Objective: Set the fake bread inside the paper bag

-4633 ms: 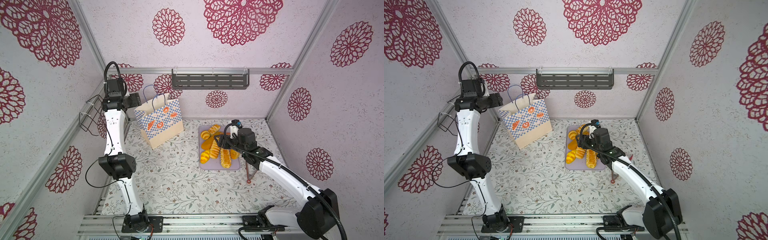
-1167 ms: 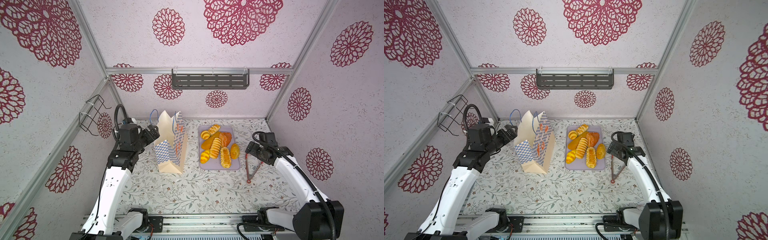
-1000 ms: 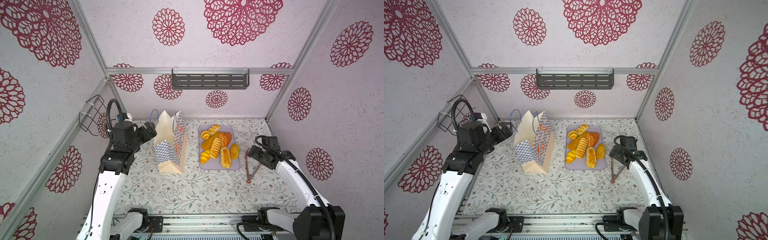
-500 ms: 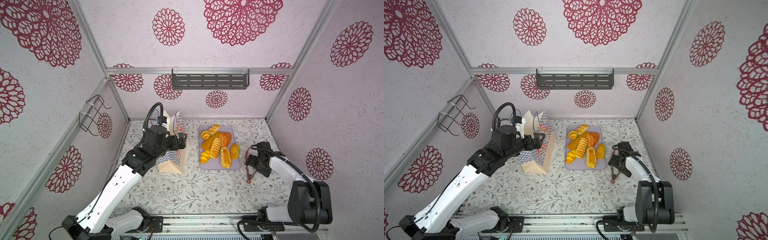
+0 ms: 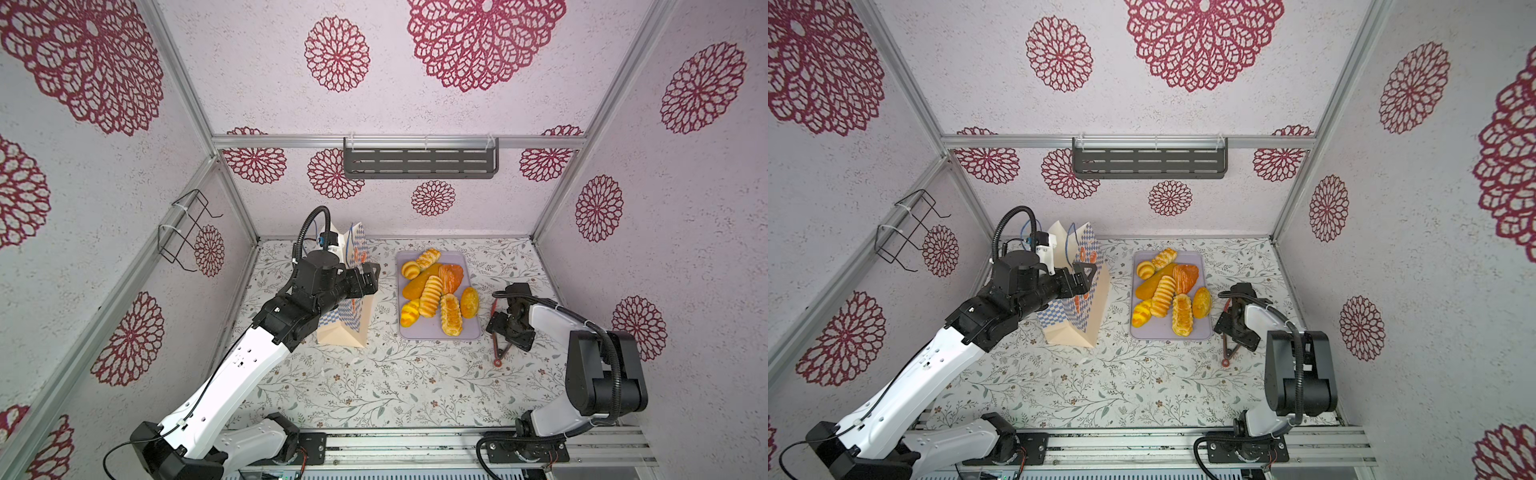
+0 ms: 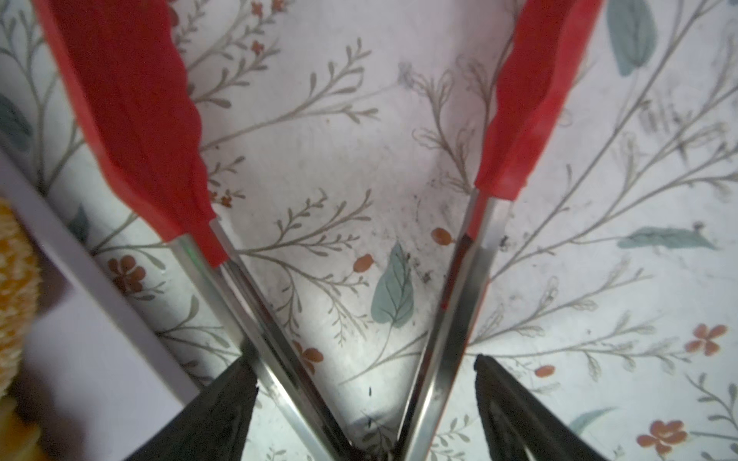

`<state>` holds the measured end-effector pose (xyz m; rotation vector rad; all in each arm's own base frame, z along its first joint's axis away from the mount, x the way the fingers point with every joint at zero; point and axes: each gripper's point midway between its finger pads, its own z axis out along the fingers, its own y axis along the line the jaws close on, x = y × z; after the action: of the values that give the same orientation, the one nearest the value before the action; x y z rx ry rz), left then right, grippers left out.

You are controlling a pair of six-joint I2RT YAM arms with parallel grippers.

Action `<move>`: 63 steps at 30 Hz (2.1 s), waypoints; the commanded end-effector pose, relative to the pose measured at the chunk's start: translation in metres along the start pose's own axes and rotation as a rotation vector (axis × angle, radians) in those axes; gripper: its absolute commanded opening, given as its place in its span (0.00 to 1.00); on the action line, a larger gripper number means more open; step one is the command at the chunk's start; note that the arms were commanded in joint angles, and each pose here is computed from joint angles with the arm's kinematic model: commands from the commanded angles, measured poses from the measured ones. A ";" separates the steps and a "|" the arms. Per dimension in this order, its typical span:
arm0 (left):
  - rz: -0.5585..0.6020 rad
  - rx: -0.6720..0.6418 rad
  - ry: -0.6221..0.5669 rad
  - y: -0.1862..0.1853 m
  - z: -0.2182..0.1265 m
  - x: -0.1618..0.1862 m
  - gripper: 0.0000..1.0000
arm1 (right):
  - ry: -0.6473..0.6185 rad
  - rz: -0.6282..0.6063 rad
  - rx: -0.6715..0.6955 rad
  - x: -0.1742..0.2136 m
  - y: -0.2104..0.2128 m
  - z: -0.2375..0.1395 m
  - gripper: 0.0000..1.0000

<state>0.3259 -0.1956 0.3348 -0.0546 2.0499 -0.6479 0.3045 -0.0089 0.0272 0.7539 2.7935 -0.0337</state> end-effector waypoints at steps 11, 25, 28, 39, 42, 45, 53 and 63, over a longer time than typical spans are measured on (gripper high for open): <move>-0.008 0.024 -0.018 -0.008 0.006 -0.002 0.97 | 0.012 -0.034 0.022 -0.002 -0.001 0.010 0.88; 0.023 0.024 -0.021 -0.007 0.000 -0.002 0.97 | -0.018 -0.025 0.072 -0.001 -0.015 0.005 0.57; 0.036 0.015 -0.014 -0.006 0.001 -0.002 0.97 | -0.061 -0.029 0.073 -0.006 -0.018 -0.010 0.47; 0.045 0.106 0.098 -0.032 0.032 0.006 0.97 | -0.258 -0.047 -0.008 -0.034 -0.013 -0.090 0.27; 0.027 0.132 0.112 -0.039 0.038 0.007 0.97 | -0.319 -0.049 -0.097 -0.045 0.001 -0.119 0.25; 0.007 0.182 0.131 -0.049 0.043 0.008 0.98 | -0.375 -0.060 -0.203 -0.057 0.020 -0.152 0.25; -0.067 0.391 0.213 -0.093 0.060 0.021 0.94 | -0.553 -0.076 -0.617 -0.090 0.093 -0.256 0.23; -0.200 0.666 0.233 -0.142 0.079 0.012 0.99 | -0.620 -0.166 -1.154 -0.082 0.173 -0.343 0.22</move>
<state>0.3560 -0.3366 0.3234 0.1713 2.0841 -1.3162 0.3783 0.1091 0.3238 0.2537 2.0194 0.8152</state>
